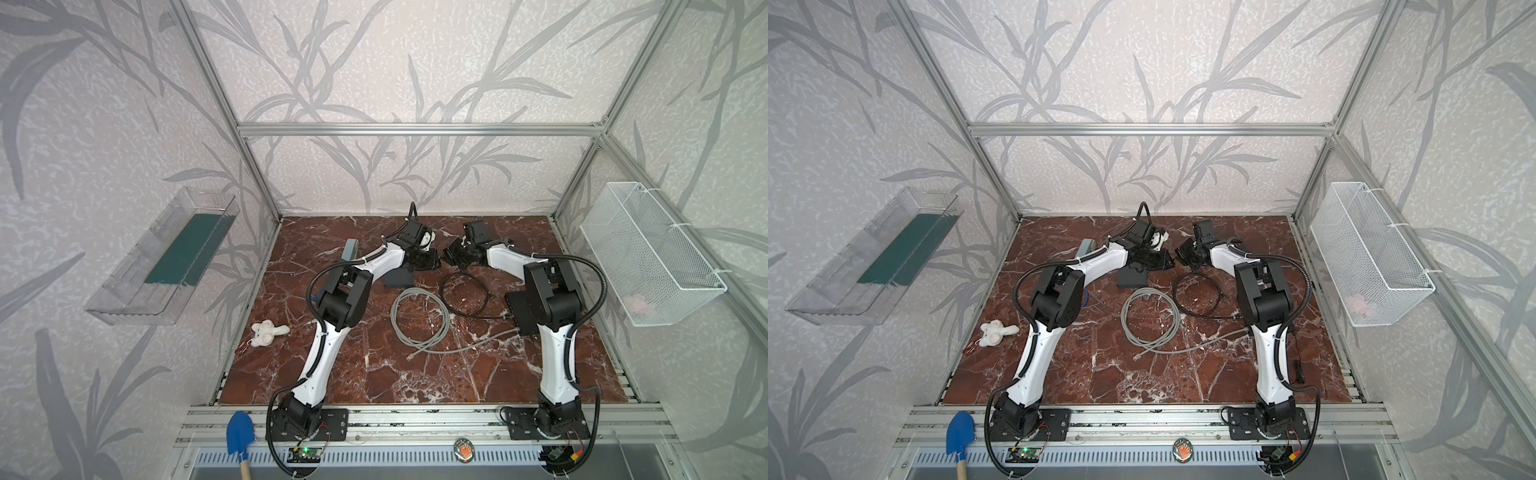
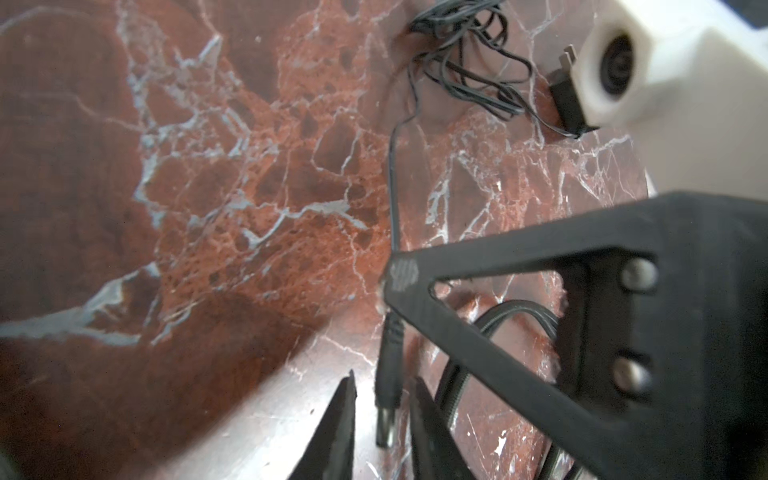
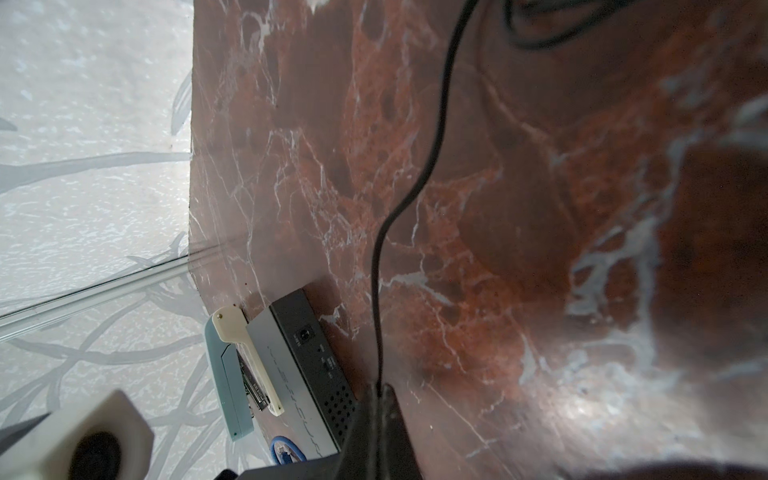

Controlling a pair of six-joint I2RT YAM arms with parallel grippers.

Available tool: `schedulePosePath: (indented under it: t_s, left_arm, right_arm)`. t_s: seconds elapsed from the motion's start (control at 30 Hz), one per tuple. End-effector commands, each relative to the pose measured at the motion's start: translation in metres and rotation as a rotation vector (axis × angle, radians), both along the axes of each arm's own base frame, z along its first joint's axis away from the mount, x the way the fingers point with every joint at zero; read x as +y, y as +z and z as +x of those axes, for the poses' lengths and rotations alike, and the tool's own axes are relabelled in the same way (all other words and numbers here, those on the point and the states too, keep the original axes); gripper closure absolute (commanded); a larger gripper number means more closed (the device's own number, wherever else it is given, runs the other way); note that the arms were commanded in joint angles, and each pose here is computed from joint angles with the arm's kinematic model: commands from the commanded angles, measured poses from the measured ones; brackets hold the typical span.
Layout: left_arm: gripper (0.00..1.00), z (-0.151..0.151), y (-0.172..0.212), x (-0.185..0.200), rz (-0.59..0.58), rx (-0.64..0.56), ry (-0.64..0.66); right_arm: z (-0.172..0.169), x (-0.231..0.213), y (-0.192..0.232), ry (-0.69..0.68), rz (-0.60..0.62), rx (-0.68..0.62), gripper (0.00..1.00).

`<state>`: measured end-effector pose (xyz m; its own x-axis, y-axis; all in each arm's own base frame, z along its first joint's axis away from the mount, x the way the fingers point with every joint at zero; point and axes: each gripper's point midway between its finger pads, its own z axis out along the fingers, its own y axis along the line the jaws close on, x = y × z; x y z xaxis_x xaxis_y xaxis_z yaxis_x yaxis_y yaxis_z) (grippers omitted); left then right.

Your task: Insert the plug into the switch port

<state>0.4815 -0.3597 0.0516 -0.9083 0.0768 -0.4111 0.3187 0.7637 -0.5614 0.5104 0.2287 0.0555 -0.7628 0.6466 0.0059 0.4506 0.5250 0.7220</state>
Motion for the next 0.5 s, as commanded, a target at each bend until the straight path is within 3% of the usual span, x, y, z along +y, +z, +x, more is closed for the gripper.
schedulePosePath:
  t_s: [0.0, 0.33, 0.47]
  left_arm:
    - [0.78, 0.009, 0.004, -0.001, -0.021, -0.022, 0.002]
    - [0.95, 0.015, 0.007, 0.004, -0.021, -0.043, -0.01]
    - [0.98, 0.008, 0.009, 0.003, -0.017, -0.073, -0.093]
  right_arm:
    - [-0.002, 0.004, 0.02, 0.014, 0.006, -0.024, 1.0]
    - [-0.006, 0.011, 0.021, 0.033, -0.003, -0.026, 0.99]
    - [-0.002, 0.001, 0.031, 0.071, -0.062, -0.083, 0.85]
